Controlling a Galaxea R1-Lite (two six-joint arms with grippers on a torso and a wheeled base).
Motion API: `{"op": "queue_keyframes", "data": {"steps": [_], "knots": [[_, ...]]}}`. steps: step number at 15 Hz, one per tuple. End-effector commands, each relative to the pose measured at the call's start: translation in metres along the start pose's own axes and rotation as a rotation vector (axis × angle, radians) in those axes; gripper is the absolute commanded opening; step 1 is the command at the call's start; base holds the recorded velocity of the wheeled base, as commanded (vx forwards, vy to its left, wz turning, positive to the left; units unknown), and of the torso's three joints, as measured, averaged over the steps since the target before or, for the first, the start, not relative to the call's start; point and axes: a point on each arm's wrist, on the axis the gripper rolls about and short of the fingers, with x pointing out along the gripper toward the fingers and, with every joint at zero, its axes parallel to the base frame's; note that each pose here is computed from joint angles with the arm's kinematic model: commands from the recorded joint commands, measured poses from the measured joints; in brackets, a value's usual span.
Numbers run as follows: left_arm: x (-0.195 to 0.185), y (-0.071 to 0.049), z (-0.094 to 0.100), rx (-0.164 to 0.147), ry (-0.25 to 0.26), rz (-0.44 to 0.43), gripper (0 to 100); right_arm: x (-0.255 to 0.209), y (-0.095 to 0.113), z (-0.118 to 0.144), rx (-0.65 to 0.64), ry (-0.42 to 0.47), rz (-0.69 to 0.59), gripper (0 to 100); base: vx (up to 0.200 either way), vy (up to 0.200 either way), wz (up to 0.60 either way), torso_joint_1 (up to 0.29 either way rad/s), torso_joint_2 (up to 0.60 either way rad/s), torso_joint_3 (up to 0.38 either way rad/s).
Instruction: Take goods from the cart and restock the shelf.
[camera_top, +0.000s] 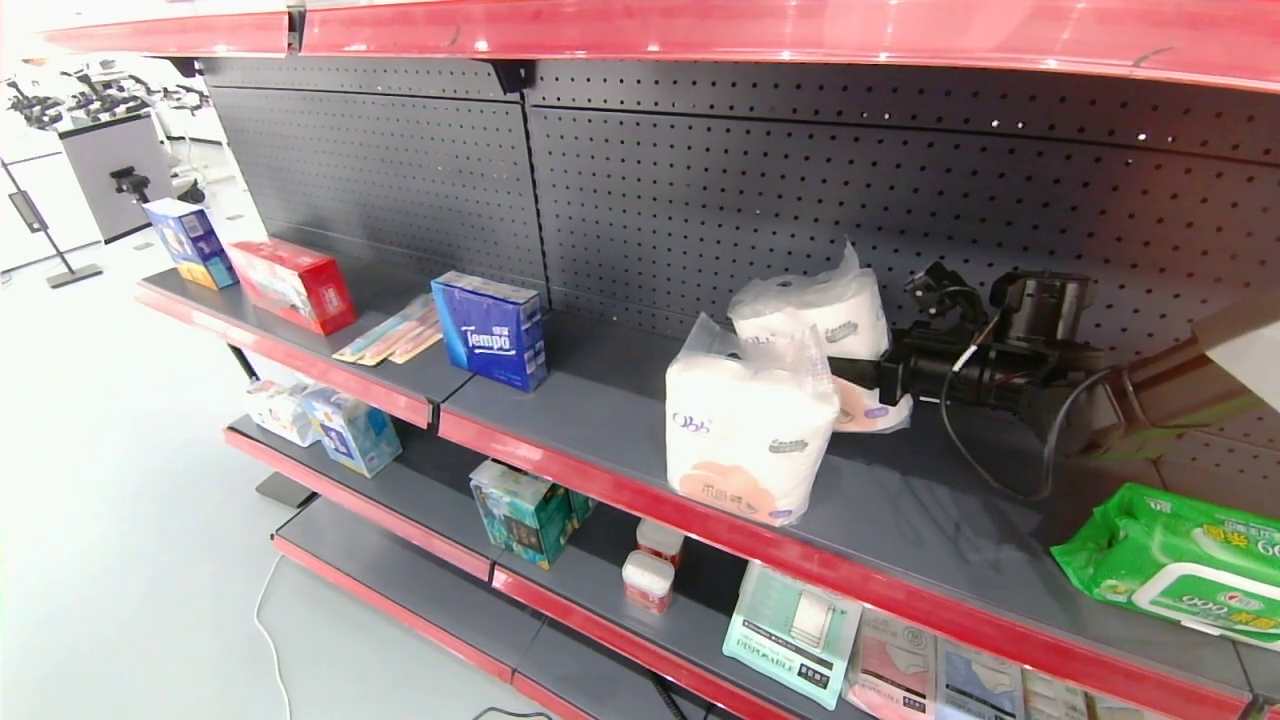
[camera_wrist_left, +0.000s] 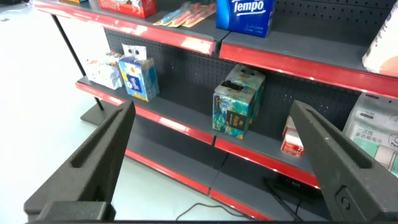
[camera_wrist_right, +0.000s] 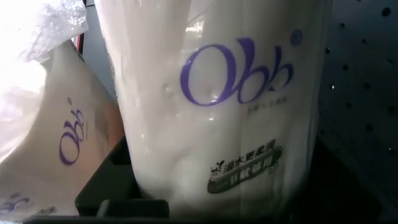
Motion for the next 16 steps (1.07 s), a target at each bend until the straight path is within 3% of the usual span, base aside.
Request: {"op": "queue_keyframes", "data": {"steps": [1, 12, 16], "knots": [[0.0, 0.0, 0.0, 0.0, 0.0, 0.001, 100, 0.012, 0.001, -0.005, 0.004, 0.001, 0.019, 0, 0.0, 0.0, 0.0, 0.0, 0.0, 0.0], [0.0, 0.0, 0.0, 0.0, 0.0, 0.001, 100, 0.04, 0.008, -0.021, 0.013, 0.015, 0.062, 0, 0.0, 0.0, 0.0, 0.0, 0.0, 0.0], [0.0, 0.0, 0.0, 0.0, -0.002, 0.001, 100, 0.027, -0.008, -0.029, -0.046, 0.027, 0.027, 0, 0.0, 0.0, 0.0, 0.0, 0.0, 0.0]]}}
